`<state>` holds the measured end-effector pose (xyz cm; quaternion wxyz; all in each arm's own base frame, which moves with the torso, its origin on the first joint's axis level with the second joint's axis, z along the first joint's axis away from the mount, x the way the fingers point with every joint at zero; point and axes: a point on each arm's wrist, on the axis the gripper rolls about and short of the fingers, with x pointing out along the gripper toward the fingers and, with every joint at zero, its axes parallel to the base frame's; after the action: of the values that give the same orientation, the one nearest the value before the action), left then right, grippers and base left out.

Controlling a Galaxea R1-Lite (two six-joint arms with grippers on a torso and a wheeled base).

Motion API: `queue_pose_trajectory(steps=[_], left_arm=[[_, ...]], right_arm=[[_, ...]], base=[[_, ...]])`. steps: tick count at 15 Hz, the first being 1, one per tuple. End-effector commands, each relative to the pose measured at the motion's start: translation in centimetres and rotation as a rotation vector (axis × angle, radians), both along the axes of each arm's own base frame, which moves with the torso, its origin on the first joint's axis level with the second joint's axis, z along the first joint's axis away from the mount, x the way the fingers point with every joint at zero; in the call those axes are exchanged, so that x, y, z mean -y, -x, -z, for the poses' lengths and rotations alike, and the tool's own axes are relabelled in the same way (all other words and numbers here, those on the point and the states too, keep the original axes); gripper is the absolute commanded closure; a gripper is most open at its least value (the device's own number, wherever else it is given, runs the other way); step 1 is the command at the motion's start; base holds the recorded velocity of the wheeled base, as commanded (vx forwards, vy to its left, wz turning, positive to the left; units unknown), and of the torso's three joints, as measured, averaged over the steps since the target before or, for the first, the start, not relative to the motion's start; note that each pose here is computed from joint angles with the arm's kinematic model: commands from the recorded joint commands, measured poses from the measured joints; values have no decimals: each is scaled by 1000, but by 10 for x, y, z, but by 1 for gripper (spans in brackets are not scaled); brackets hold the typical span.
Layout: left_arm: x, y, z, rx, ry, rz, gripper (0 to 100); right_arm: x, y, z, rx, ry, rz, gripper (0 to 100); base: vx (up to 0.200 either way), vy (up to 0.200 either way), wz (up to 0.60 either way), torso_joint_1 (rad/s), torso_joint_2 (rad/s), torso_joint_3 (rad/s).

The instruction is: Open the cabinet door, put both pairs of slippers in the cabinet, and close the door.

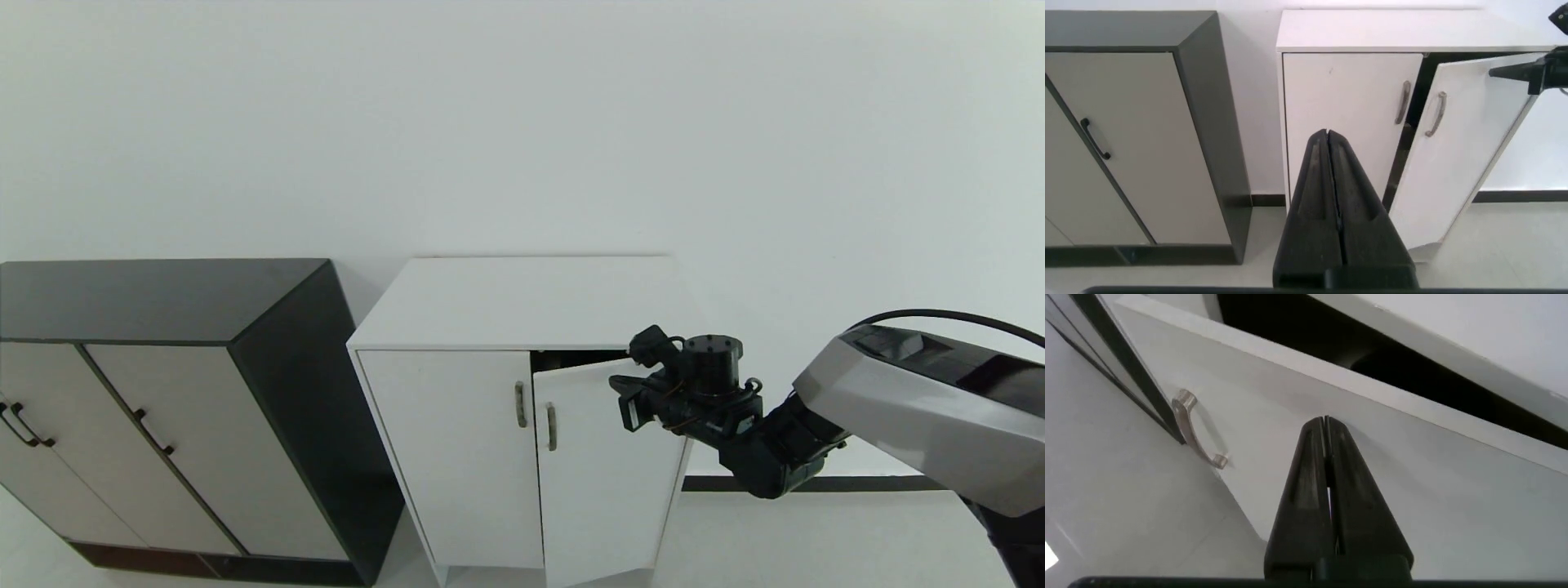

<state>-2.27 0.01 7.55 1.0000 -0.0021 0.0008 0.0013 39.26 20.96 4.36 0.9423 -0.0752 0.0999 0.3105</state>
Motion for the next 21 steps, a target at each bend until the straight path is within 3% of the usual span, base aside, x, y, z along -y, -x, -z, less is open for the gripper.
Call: queue_pose_trajectory(steps=[1, 21], left_arm=[[0, 0, 0, 0, 0, -1, 100], [0, 0, 0, 0, 0, -1, 100]], right_arm=[[0, -7, 5, -2, 2, 6, 100], [11, -29, 7, 9, -4, 49, 100]], base=[[0, 0, 0, 0, 0, 0], [0, 0, 0, 0, 0, 0]])
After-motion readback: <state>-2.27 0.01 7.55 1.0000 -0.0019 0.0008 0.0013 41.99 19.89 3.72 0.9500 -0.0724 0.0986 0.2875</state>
